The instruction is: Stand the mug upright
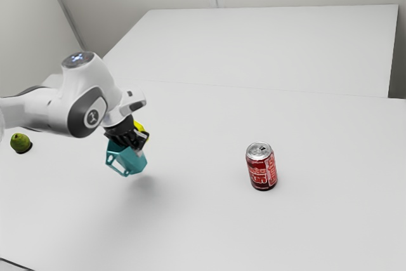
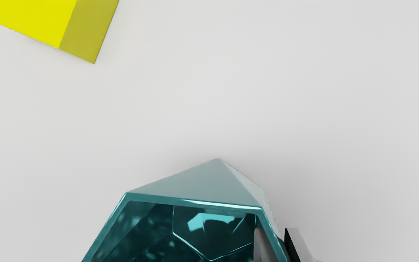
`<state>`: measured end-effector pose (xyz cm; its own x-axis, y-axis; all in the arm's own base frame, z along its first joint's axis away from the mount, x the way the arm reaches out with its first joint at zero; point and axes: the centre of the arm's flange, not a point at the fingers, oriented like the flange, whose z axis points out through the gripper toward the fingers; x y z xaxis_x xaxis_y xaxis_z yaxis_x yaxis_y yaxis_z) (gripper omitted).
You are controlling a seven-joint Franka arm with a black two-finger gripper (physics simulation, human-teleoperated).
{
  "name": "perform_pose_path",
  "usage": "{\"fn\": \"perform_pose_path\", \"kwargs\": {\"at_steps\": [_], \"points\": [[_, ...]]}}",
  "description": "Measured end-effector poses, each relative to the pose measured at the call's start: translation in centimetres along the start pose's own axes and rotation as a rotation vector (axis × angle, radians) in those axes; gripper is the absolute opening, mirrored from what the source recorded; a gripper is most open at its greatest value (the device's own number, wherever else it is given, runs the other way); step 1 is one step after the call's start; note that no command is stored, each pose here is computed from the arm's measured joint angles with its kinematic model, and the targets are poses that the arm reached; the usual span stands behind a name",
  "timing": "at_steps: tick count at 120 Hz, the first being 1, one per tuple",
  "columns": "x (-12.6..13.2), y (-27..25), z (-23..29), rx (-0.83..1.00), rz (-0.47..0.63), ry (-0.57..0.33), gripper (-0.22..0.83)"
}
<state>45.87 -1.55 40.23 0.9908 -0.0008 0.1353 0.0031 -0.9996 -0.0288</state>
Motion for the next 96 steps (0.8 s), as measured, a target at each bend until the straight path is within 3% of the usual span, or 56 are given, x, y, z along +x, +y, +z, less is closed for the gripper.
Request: {"fn": "perform_pose_path", "kwargs": {"at_steps": [96], "points": [[0.7,0.7,5.7,0.004,-0.107,-0.061,-0.16]]}}
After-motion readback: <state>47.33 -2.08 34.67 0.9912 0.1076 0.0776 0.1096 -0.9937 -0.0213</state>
